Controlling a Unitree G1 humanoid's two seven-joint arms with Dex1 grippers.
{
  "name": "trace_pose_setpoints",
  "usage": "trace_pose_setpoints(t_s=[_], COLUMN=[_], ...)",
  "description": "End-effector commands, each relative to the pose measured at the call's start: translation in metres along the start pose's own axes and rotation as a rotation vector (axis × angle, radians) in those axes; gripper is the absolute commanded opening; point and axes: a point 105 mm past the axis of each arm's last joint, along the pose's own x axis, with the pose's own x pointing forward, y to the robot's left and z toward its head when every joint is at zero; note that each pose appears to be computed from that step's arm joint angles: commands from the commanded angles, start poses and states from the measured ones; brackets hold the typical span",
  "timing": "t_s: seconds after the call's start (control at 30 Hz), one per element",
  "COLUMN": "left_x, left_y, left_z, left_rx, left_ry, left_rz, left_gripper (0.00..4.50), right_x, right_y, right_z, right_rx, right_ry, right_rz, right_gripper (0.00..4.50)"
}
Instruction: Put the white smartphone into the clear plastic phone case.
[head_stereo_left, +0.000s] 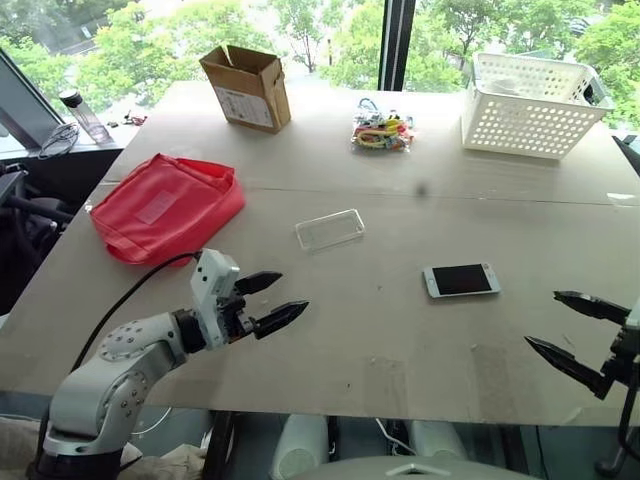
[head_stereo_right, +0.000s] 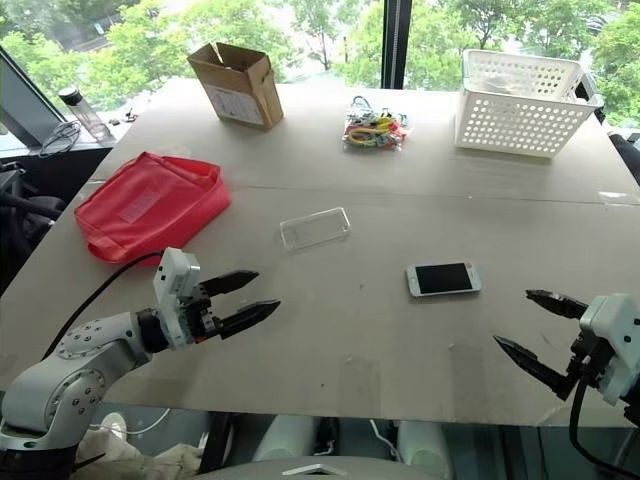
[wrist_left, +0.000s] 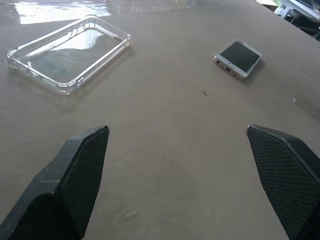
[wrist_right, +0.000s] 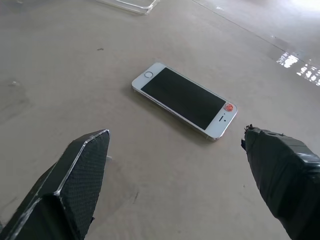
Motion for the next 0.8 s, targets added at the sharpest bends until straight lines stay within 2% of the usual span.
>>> trace_pose_setpoints(t_s=[0.03, 0.1, 0.17, 0.37, 0.53, 0.63, 0.77, 0.8], left_x=[0.008, 0.028, 0.04, 0.074, 0.112, 0.119, 0.118, 0.12], left_y=[0.008, 0.017, 0.019, 0.036, 0.069, 0.083, 0.078, 0.075], left_z=[0.018, 0.04, 0.048, 0.043, 0.033, 0.017, 0.014, 0.018], left_rx=[0.067, 0.127, 0.169, 0.275, 0.353, 0.336, 0.201, 0.152], left_ry=[-0.035, -0.076, -0.065, 0.106, 0.254, 0.384, 0.421, 0.396], left_rz=[0.018, 0.049, 0.04, -0.016, 0.0, 0.003, 0.001, 0.024], left_gripper=[4.48, 4.48, 4.48, 4.48, 4.48, 3.66, 1.75, 1.04], right_x=[0.0, 0.015, 0.024, 0.036, 0.036, 0.032, 0.023, 0.021], right_y=[0.002, 0.014, 0.025, 0.047, 0.051, 0.052, 0.057, 0.058], right_z=[0.017, 0.04, 0.055, 0.077, 0.08, 0.073, 0.063, 0.06], right_rx=[-0.04, -0.056, -0.071, -0.082, -0.083, -0.078, -0.063, -0.06], right_ry=[-0.05, -0.12, -0.157, -0.193, -0.198, -0.175, -0.146, -0.144], right_rz=[-0.014, 0.026, 0.064, 0.143, 0.138, 0.117, 0.09, 0.084], right_gripper=[4.5, 4.5, 4.5, 4.5, 4.5, 4.5, 4.5, 4.5])
